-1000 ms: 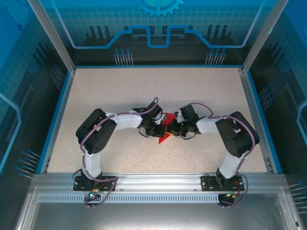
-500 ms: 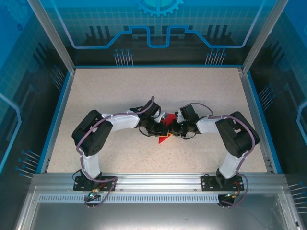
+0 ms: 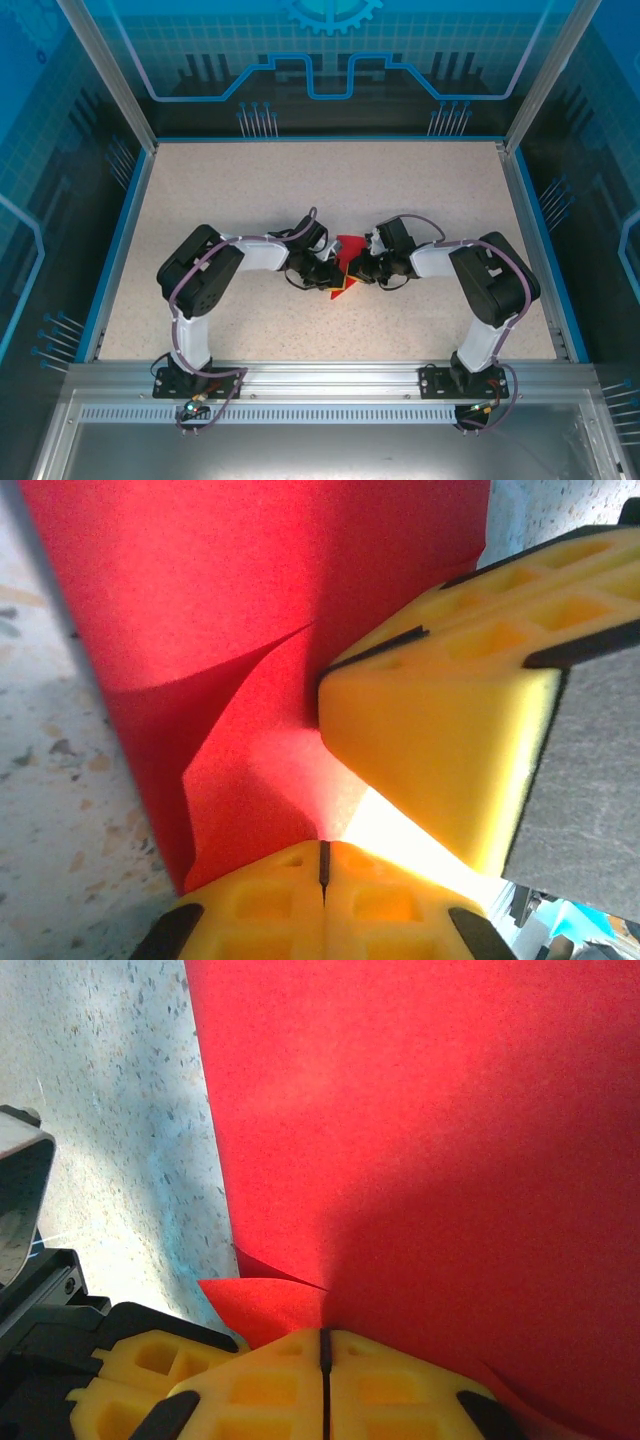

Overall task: Fold a paper plane with a square sheet of paper (pick it up from the middle)
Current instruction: Third fold the triangle at the center of the table.

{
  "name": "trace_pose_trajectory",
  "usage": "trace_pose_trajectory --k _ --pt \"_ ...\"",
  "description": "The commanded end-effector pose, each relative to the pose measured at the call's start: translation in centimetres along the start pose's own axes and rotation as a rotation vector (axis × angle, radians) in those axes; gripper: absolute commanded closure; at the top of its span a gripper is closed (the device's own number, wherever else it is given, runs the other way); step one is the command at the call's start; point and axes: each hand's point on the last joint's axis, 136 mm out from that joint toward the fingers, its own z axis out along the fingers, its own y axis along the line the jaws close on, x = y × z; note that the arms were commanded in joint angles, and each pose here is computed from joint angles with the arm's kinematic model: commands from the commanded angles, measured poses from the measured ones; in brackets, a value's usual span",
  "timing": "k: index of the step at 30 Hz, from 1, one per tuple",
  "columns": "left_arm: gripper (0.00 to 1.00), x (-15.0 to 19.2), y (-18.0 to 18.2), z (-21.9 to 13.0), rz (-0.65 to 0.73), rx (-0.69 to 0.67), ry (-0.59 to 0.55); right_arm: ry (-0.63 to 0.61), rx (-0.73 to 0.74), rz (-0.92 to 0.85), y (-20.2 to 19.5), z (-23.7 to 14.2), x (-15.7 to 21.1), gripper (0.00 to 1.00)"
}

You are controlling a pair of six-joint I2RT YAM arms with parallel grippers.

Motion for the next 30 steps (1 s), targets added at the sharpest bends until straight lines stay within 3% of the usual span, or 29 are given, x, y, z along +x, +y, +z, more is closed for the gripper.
trace_pose_trajectory --k 1,4,7,17,30 --pt "1.0 1.4 2.6 -0.9 -0.042 -0.117 0.003 0.017 0.165 0.078 -5.0 0.5 0.9 0.93" --pt "1.0 1.8 2.5 -1.2 -0.027 -0.12 0.019 0.022 0.181 0.084 -5.4 0.6 1.0 0.93" --pt "1.0 2.5 0.7 -1.2 -0.001 -0.038 0.072 0.037 0.178 0.093 -5.4 0.9 1.1 0.93" --pt "1.0 0.4 -4.4 -3.6 0.071 0.094 -0.011 0.054 0.174 0.102 -5.4 1.2 1.2 0.93" --pt "1.0 2.6 2.1 -0.3 -0.021 -0.072 0.08 0.053 0.196 0.106 -5.7 1.0 1.2 0.92"
